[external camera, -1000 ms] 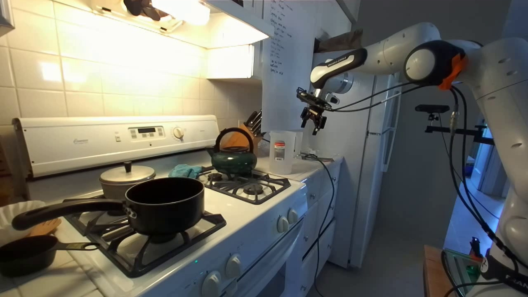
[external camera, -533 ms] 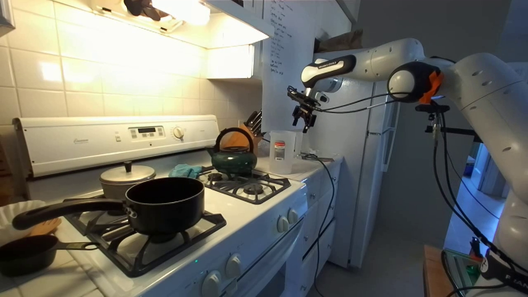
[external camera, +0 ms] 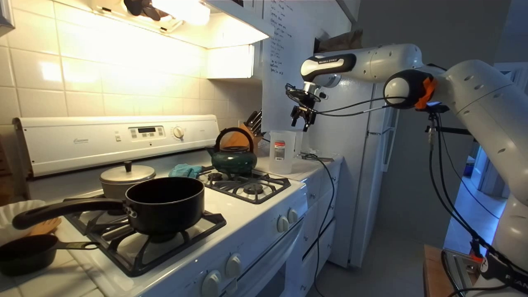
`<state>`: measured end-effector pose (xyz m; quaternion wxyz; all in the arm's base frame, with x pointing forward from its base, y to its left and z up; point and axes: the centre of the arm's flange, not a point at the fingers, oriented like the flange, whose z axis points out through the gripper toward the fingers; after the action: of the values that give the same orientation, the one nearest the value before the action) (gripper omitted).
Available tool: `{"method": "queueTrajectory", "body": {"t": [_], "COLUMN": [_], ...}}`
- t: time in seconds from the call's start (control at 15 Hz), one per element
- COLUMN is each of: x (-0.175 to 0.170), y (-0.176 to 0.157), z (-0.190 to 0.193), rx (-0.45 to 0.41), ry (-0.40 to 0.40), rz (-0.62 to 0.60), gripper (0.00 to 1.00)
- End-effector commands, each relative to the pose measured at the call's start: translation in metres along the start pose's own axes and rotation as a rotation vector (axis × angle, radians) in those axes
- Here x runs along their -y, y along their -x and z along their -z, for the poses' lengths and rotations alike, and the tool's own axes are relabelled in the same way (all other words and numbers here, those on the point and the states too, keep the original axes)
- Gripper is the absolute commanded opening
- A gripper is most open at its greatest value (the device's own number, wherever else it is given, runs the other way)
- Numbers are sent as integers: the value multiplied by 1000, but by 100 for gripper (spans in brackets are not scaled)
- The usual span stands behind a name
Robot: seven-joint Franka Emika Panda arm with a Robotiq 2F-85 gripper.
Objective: Move the jar and the tea kettle to the left
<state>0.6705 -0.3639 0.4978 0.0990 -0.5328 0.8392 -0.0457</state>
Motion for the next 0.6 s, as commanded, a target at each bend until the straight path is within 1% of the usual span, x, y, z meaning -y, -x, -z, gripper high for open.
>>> {"method": "queueTrajectory", "body": {"t": [0.0, 0.27, 0.33, 0.4, 0.53], "x": [28, 31, 33, 33, 36], "y": [-9, -13, -13, -13, -11], "z": [-5, -25, -28, -30, -33], "rx": [18, 16, 15, 16, 14], "ry": [17, 27, 24, 24, 18], "rz": [-30, -62, -70, -74, -82], "gripper": [100, 100, 91, 74, 59]}}
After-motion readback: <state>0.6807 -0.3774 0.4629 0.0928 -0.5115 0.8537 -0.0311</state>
